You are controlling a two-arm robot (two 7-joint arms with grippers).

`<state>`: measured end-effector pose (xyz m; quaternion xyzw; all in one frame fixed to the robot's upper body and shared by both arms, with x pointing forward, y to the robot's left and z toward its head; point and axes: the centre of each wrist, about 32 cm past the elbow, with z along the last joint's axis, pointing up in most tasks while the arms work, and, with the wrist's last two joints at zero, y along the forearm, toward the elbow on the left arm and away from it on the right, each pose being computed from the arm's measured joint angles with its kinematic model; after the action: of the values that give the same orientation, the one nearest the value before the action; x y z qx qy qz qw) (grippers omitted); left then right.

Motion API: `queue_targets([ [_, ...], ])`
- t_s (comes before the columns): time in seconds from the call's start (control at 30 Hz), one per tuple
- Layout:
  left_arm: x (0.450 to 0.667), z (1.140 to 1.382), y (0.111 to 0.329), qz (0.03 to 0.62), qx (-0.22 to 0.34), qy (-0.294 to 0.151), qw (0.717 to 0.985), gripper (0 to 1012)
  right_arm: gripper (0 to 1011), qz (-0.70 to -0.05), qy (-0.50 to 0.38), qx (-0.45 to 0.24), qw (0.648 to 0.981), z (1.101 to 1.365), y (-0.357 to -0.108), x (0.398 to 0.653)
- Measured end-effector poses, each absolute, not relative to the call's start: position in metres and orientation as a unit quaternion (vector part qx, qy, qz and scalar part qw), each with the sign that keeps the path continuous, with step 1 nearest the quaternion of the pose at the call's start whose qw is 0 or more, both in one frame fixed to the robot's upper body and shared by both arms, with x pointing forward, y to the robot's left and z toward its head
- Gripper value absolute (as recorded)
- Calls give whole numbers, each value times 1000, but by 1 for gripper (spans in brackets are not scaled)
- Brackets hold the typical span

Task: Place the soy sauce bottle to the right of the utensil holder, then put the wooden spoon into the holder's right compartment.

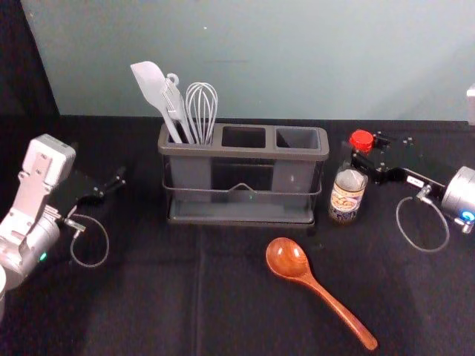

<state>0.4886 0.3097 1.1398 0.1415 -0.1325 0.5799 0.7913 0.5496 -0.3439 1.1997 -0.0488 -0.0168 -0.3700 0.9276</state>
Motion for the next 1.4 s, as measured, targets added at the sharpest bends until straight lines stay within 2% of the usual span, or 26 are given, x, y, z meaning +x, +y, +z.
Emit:
queue_targets([
  [0.23,489,1140,310,580,141,-132,791,1005,384,-370,-17,-49,928,1200,-344,549],
  [0.37,489,1140,310,580,141,-132,791,1005,468,-370,-17,-49,928,1200,-344,549],
  [0.63,489,1140,310,580,141,-132,791,1005,748,-370,-18,-49,928,1200,-344,549],
  [0.97,489,1140,310,580,141,-132,791,1005,1003,-370,-18,-49,928,1200,-344,549],
  [1.4,489,1140,310,580,141,-132,791,1005,1004,-372,-19,-49,927,1201,-344,549],
])
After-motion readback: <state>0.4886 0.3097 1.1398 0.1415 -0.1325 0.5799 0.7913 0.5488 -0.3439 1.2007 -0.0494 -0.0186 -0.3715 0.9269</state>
